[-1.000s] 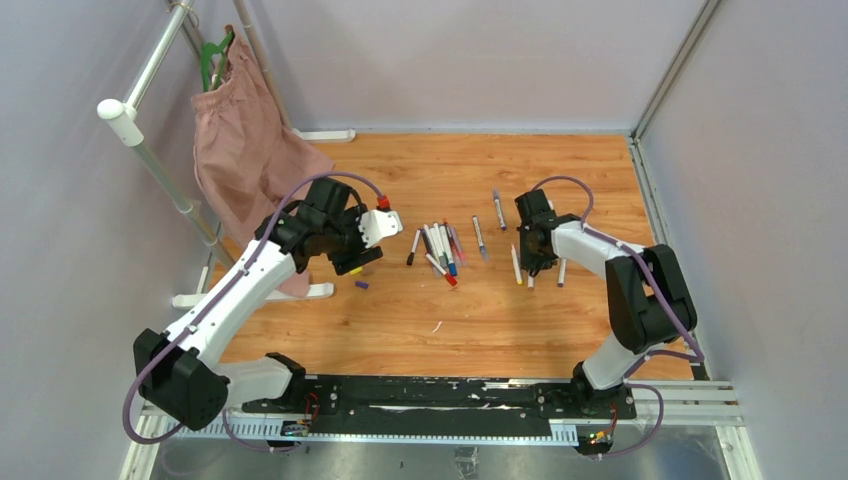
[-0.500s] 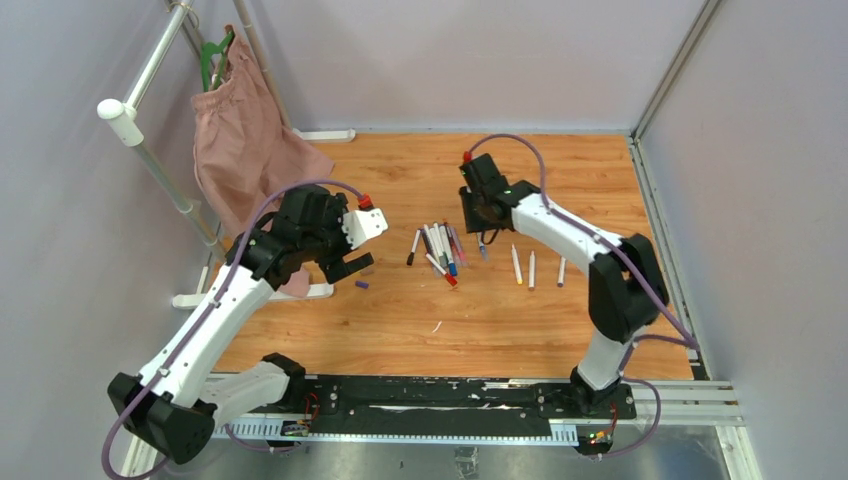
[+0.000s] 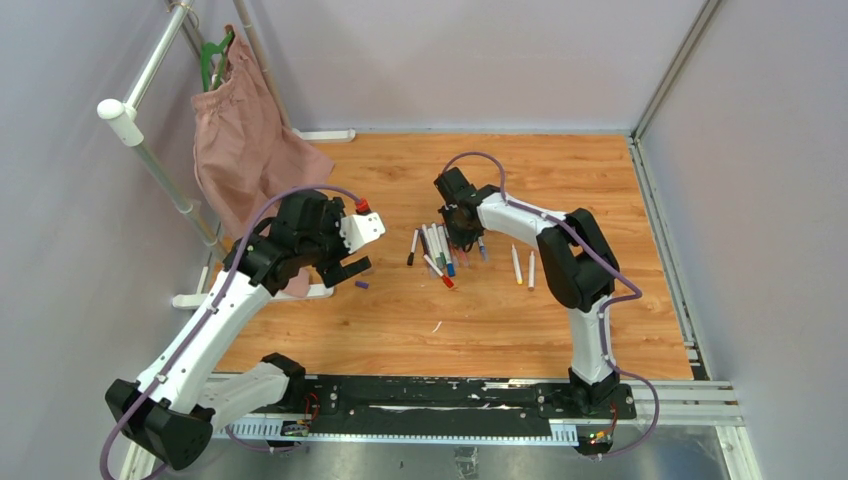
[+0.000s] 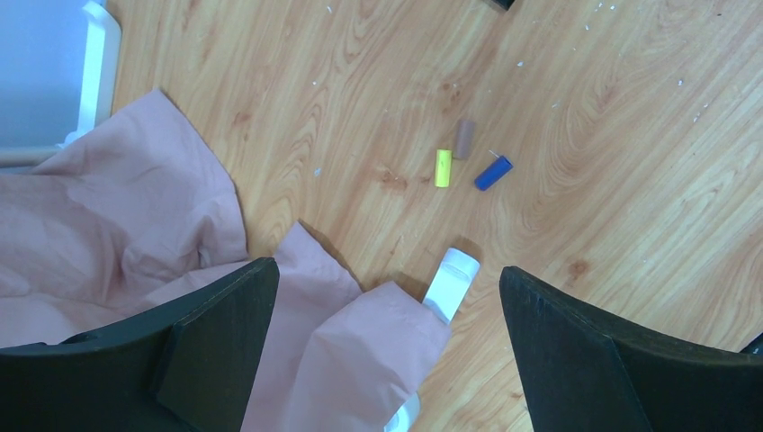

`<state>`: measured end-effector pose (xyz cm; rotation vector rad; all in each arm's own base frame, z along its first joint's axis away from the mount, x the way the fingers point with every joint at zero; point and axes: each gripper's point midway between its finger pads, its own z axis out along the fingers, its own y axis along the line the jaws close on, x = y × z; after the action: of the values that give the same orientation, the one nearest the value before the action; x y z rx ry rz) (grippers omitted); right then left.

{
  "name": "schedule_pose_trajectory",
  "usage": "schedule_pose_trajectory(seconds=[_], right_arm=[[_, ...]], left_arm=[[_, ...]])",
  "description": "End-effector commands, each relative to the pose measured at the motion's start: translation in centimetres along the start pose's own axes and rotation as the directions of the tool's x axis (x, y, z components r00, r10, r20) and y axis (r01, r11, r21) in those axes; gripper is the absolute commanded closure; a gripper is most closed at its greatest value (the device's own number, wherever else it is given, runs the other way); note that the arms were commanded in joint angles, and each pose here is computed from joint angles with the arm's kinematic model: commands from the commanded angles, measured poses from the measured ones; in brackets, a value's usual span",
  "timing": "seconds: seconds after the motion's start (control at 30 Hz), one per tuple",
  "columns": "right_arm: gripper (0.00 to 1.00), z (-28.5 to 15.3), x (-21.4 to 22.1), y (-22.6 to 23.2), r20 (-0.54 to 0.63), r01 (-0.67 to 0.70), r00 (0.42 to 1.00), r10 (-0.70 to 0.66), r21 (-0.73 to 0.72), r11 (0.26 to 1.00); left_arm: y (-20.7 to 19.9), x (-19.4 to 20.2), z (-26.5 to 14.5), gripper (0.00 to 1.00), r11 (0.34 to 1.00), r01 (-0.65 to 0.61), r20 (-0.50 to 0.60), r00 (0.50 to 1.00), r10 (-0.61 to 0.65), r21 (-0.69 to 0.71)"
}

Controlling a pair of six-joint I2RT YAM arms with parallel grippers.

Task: Open the pen caps
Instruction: Pick up the pen from the center of the board.

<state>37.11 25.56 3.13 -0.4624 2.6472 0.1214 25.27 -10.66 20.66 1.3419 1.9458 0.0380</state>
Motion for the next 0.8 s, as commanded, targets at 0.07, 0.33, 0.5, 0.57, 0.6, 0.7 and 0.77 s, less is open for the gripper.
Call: schedule_pose_trajectory(seconds=[0.07, 0.33, 0.5, 0.57, 0.6, 0.7, 0.77], right_arm=[[0.86, 0.3, 0.6, -0.8, -0.029, 0.012, 1.000, -0.011, 0.038, 0.999], [0.70, 1.7, 1.9, -0.8, -0.082, 0.012, 0.997, -0.008, 0.044, 0.999], [0.87, 1.3, 1.8, -0.4, -0.081, -0.016, 0.997, 0.018, 0.023, 1.000], [1.00, 0.0, 0.7, -0.4, -0.041, -0.041, 0.998, 0.042, 0.018, 0.999], [1.00, -0.8, 0.1, -0.3, -0.014, -0.054, 0.998, 0.054, 0.013, 0.998], [1.00, -4.6, -2.6, 0.3, 0.115, -0.113, 0.987, 0.116, -0.040, 0.993], [1.00, -7.5, -4.2, 1.1, 0.202, -0.149, 0.965, 0.168, -0.105, 0.983]], left_arm=[[-0.4, 0.3, -0.1, 0.00, 1.000, 0.020, 0.005, 1.000, -0.020, 0.006], [-1.0, -0.8, -0.3, 0.00, 0.996, 0.075, 0.048, 0.996, -0.077, 0.038], [-1.3, -1.7, -0.6, 0.00, 0.991, 0.119, 0.080, 0.989, -0.123, 0.063], [-1.6, -1.9, -0.5, 0.00, 0.987, 0.135, 0.082, 0.987, -0.141, 0.083], [-1.8, -2.0, -0.5, 0.00, 0.986, 0.138, 0.083, 0.986, -0.146, 0.094], [-2.1, -2.4, -0.4, 0.00, 0.980, 0.160, 0.093, 0.981, -0.171, 0.116], [-2.1, -2.9, -0.6, 0.00, 0.977, 0.172, 0.107, 0.977, -0.186, 0.129]])
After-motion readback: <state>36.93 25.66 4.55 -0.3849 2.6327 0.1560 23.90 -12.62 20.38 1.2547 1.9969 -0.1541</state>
